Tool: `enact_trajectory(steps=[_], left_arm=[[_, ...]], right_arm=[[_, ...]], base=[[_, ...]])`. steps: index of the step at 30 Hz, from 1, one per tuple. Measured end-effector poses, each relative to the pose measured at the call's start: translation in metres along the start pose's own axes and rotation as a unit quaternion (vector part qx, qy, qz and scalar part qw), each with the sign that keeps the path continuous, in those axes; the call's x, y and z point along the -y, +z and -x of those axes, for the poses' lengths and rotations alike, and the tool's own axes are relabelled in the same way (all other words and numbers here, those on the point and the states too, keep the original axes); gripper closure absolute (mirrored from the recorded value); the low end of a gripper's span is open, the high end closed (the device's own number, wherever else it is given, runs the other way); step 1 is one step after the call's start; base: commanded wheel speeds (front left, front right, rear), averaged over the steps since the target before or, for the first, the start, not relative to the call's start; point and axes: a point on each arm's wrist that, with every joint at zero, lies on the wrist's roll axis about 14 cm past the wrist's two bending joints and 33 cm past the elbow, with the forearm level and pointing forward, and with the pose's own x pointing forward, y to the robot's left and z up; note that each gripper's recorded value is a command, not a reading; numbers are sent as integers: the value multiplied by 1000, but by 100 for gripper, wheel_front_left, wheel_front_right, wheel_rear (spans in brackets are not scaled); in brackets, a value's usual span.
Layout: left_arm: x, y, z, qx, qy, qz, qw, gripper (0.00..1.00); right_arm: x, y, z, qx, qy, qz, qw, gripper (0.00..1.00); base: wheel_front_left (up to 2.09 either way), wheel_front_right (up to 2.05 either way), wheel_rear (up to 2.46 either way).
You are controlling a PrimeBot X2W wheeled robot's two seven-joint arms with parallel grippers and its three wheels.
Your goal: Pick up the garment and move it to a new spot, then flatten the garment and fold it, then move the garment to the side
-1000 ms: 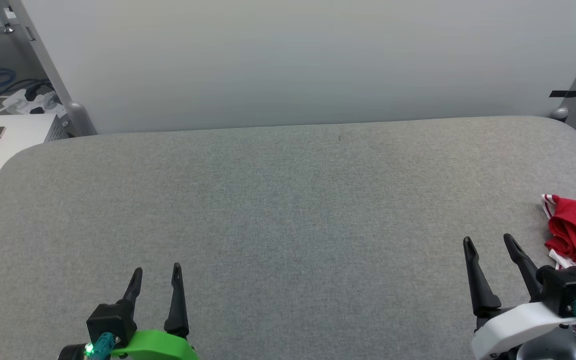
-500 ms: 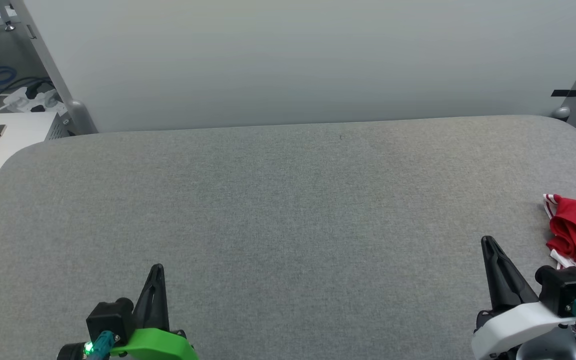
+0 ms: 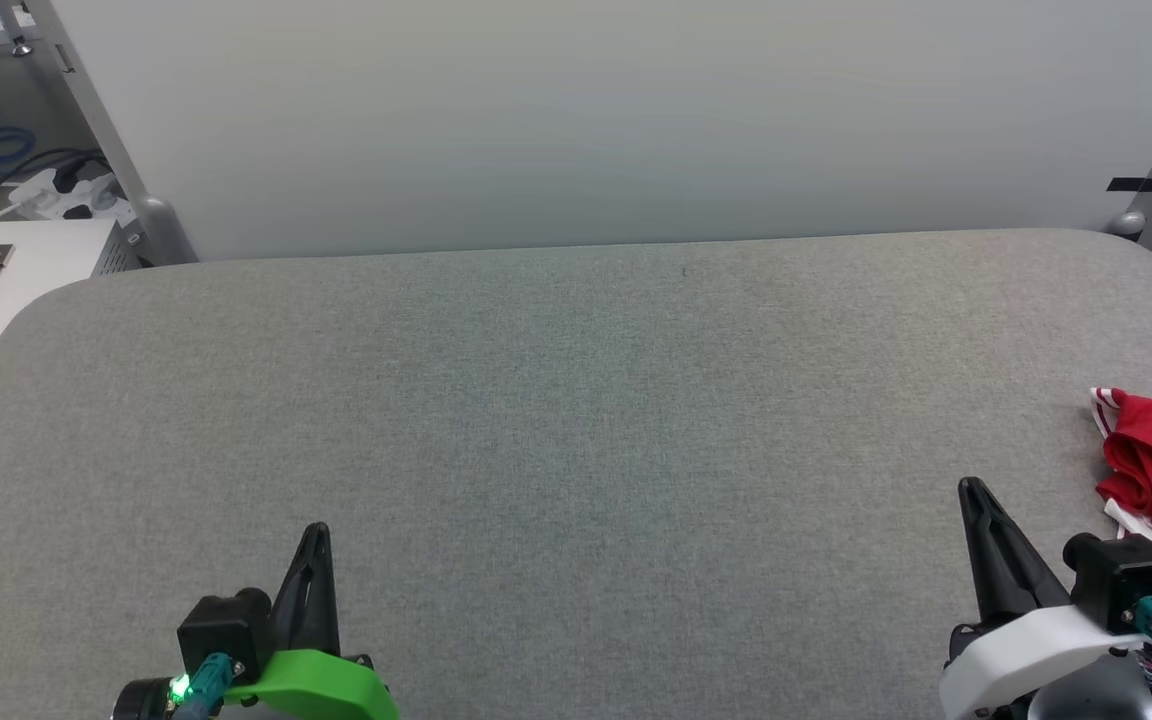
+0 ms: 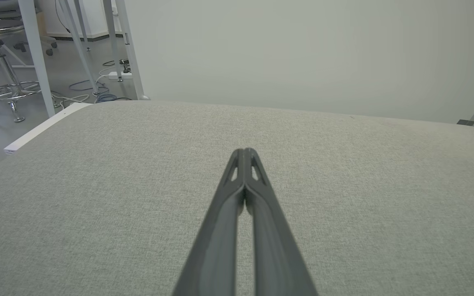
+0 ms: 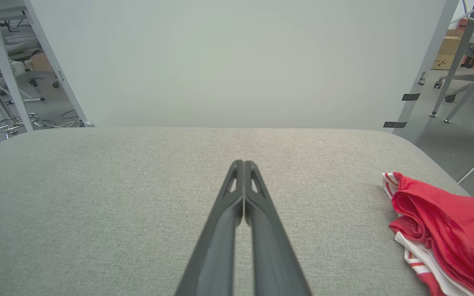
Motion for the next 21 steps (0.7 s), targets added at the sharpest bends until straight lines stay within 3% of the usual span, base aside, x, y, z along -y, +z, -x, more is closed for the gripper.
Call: enact_trajectory(steps=[21], left_arm=[[1, 4, -3, 0, -3, -14, 1000, 100]], right_arm=[[-2, -6, -6, -8, 4, 7, 1000, 100]], base=[[0, 0, 0]])
